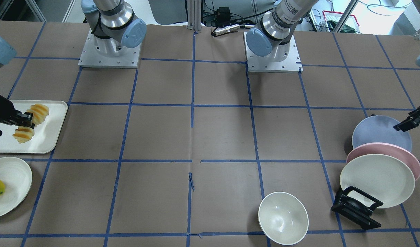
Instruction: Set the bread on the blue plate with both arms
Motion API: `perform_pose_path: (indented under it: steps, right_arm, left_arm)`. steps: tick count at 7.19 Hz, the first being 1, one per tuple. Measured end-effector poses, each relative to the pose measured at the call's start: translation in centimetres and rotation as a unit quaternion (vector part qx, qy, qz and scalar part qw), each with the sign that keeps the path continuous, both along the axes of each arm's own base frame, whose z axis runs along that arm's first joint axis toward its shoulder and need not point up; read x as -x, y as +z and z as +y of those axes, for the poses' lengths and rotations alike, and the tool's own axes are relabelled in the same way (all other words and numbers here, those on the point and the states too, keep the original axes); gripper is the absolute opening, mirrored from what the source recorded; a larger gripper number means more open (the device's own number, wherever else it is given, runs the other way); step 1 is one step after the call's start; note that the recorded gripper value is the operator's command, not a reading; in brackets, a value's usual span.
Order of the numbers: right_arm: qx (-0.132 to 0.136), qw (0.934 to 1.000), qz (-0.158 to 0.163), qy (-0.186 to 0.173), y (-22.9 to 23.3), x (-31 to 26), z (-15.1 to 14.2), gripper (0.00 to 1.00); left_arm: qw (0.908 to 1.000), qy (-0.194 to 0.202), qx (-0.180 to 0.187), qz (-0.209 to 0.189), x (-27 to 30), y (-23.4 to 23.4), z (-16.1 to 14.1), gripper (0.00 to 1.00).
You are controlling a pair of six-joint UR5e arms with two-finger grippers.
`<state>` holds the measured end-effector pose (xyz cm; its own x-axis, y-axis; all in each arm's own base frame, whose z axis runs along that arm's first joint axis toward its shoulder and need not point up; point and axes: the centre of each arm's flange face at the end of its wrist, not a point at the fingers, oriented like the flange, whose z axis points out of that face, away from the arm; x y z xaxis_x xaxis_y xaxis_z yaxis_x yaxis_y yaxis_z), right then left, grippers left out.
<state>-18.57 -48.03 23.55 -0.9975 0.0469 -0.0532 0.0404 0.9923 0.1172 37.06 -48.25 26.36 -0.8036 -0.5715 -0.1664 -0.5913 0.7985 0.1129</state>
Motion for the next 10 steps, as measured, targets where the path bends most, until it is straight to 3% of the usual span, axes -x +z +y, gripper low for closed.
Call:
perform_pose_path:
  steps: [1,2,7,10]
  right_arm:
    - [-0.002,1.0000,-0.003,0.004,1.2,-0.4,-0.5,0.00]
    - [-0.006,0.9999,-0.006,0.010,2.5,-0.6,-1.3,0.00]
    - [-0.011,0.9990,-0.016,0.039,12.9,-4.5,-6.8,0.00]
    - [0.000,0.9994,-0.032,0.009,16.5,-10.3,-7.7,0.00]
  left_arm:
    - [1.0000,0.001,-0.001,0.002,-0.1,-0.3,-0.1,0.11]
    - [1.0000,0.001,-0.001,0.002,-0.1,-0.3,-0.1,0.00]
    - [1.0000,-0.002,0.002,0.001,0.0,0.3,0.1,0.00]
    - [0.9997,-0.005,0.014,-0.020,0.7,3.8,0.4,0.00]
